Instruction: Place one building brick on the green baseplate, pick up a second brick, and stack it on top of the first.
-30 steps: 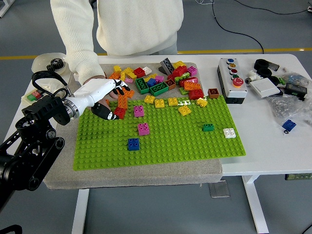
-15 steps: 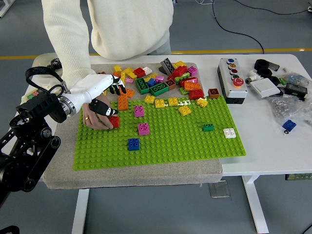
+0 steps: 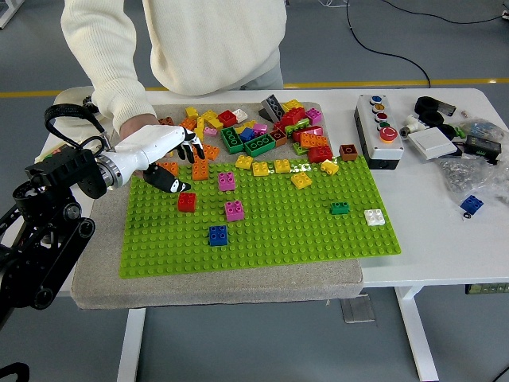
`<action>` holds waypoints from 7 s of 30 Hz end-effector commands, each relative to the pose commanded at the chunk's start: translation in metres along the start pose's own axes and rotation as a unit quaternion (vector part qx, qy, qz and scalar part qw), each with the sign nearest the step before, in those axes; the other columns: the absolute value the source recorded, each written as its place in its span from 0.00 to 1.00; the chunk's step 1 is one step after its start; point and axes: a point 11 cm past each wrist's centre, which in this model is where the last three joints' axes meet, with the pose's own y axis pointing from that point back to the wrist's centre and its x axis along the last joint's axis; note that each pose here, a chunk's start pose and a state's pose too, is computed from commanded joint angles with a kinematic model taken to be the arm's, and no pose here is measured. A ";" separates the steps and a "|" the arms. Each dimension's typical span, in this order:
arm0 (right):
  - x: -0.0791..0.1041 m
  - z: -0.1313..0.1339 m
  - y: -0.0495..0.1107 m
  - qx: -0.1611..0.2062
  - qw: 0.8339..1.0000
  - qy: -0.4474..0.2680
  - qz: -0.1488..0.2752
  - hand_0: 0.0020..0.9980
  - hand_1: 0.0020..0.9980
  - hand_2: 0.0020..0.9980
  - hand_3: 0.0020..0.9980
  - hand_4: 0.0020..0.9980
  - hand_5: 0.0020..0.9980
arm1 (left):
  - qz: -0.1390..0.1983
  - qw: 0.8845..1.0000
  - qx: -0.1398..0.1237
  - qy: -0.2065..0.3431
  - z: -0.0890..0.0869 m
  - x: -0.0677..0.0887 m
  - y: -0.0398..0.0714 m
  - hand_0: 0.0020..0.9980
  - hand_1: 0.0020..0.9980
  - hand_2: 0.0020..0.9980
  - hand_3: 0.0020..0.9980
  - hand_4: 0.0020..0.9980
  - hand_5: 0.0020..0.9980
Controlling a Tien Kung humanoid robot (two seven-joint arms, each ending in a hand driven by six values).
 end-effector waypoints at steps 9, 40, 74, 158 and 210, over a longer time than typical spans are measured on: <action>0.001 -0.002 0.000 0.002 1.000 0.005 0.000 0.74 0.65 0.72 0.61 0.83 0.40 | -0.046 0.999 0.009 0.014 -0.001 -0.014 -0.012 0.71 0.63 0.57 0.74 0.97 0.00; 0.001 -0.001 0.000 0.001 1.000 0.010 -0.001 0.74 0.65 0.72 0.61 0.83 0.40 | -0.071 0.994 0.043 0.070 -0.030 -0.033 -0.026 0.73 0.66 0.59 0.74 0.99 0.00; 0.002 -0.002 0.000 0.002 1.000 0.004 0.000 0.74 0.65 0.72 0.61 0.83 0.40 | -0.069 0.993 0.059 0.081 -0.046 -0.049 -0.026 0.69 0.60 0.54 0.57 0.92 0.00; 0.000 -0.002 0.000 0.003 1.000 0.005 -0.003 0.74 0.65 0.72 0.61 0.83 0.40 | -0.028 0.998 0.028 0.050 -0.039 -0.051 -0.027 0.52 0.42 0.43 0.50 0.95 0.00; -0.001 -0.003 0.000 0.004 1.000 0.003 -0.005 0.74 0.64 0.72 0.60 0.83 0.40 | -0.054 0.998 0.005 0.043 -0.032 -0.042 -0.024 0.57 0.49 0.51 0.53 1.00 0.00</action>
